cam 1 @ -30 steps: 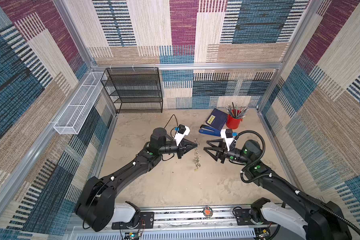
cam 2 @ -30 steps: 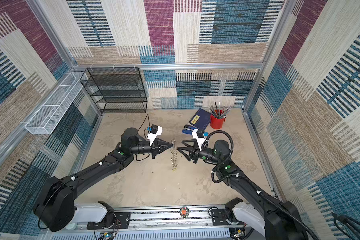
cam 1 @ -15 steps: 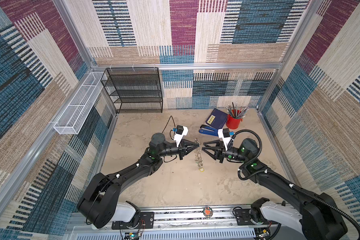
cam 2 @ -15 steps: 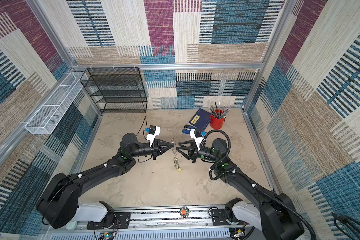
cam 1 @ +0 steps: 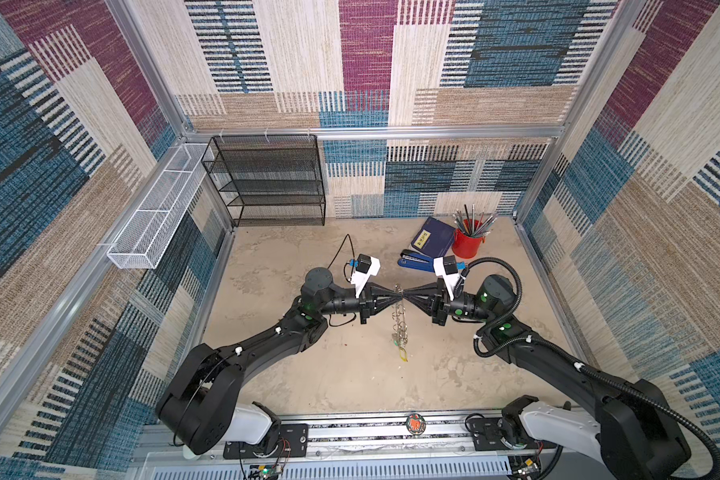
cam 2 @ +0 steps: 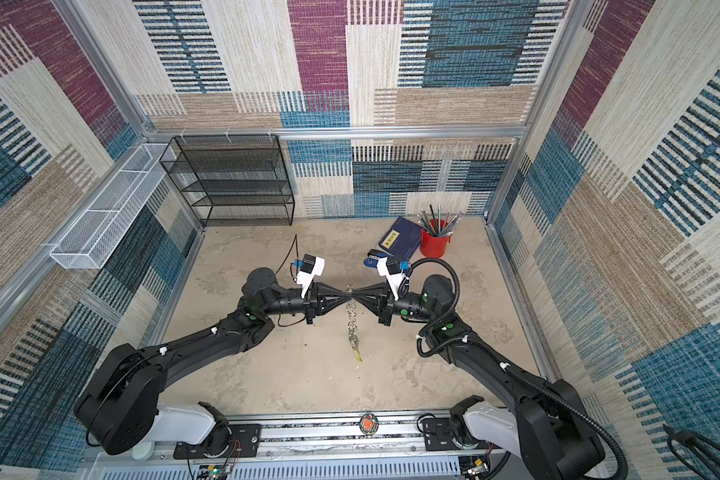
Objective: Put the keys on the keyring
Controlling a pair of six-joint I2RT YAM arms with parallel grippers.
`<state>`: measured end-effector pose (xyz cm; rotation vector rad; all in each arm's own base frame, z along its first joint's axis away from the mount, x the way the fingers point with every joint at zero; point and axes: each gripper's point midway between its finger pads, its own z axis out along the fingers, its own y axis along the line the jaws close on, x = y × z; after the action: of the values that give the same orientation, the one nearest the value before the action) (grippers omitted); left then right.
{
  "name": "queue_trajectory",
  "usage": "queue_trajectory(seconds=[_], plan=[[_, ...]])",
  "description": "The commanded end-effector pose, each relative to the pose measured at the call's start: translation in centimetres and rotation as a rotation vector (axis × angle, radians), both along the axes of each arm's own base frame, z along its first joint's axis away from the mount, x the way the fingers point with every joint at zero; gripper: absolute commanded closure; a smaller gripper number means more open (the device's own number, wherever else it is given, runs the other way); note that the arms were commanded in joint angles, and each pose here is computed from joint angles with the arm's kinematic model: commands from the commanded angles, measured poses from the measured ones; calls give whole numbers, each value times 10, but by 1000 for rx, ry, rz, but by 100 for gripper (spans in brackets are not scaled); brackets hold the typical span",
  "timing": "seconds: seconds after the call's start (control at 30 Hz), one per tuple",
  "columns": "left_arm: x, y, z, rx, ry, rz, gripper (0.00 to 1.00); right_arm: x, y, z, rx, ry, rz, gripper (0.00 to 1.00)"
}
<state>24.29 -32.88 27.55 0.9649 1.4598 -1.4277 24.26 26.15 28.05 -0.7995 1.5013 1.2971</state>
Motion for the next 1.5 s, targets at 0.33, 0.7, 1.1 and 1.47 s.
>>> queue_trajectory(seconds=[0.33,0.7,1.1,1.47], plan=[[-7,0,-12,144,-53,-53,80,2,0,2,-34,-15,-26,100],[-6,8,-28,325,-90,-73,71,0,5,-1,-72,-32,-27,100],[-7,9,-21,301,-96,-89,80,-4,12,-5,-85,-35,2,100],[2,22,-6,255,-101,-49,64,-6,14,-4,-86,-42,12,100]])
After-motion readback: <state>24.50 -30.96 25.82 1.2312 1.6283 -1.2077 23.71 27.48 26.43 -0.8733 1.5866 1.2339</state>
